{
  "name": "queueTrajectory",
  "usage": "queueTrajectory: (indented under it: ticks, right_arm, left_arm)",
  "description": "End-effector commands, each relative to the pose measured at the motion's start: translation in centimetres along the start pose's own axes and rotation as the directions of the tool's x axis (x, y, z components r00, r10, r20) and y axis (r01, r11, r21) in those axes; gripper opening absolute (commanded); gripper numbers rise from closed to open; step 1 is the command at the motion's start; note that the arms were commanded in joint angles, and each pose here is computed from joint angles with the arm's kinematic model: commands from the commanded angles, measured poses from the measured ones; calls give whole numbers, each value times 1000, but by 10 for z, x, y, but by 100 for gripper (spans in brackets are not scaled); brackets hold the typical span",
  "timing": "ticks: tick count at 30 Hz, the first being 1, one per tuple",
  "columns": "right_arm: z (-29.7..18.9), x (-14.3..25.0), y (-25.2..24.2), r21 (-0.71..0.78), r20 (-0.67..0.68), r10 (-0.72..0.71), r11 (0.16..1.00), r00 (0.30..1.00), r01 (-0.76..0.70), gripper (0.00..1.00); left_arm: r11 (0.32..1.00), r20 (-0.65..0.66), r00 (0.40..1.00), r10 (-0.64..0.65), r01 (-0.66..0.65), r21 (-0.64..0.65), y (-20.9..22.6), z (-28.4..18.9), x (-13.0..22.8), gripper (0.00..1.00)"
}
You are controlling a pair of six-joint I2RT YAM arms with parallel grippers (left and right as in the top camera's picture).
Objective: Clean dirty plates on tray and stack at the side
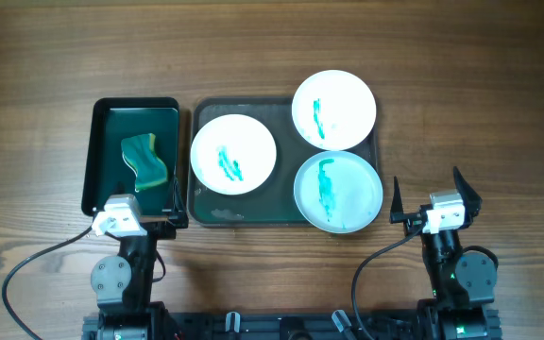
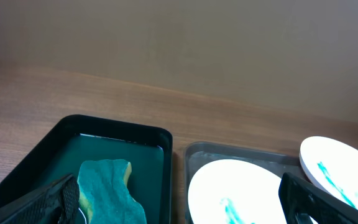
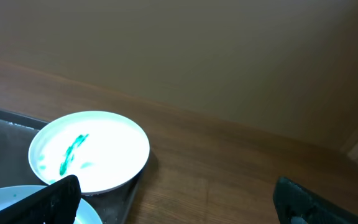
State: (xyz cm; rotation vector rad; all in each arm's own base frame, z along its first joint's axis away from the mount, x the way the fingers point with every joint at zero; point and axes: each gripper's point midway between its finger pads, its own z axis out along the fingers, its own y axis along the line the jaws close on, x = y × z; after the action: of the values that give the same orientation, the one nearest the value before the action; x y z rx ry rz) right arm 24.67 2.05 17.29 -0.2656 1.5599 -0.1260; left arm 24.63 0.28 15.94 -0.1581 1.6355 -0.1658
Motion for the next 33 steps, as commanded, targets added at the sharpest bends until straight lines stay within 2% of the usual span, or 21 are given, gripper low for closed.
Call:
queueTrajectory:
  ticks: [1, 20, 22, 25, 33]
  right_arm:
    - [0, -1, -3, 21, 4, -13, 1000, 1000, 13, 100]
    - [0, -2, 1, -5, 9, -9, 1000, 1000, 9, 100]
    - [0, -2, 1, -5, 11, 43, 999, 999, -43, 100]
    - [0, -3, 3, -15, 11, 128, 992, 992, -128, 100]
    - [-9, -53, 17, -161, 79, 128, 980, 989, -114, 100]
  left_arm:
    - [1000, -1, 1000, 22, -22, -5, 1, 0, 2, 100]
    - [1000, 2, 1000, 12, -12, 4, 0, 0, 1, 100]
    - [999, 48, 999, 16, -18, 51, -9, -1, -12, 100]
    - [998, 57, 998, 17, -20, 52, -12, -4, -23, 100]
    - [1000, -71, 997, 7, -5, 28, -18, -12, -50, 100]
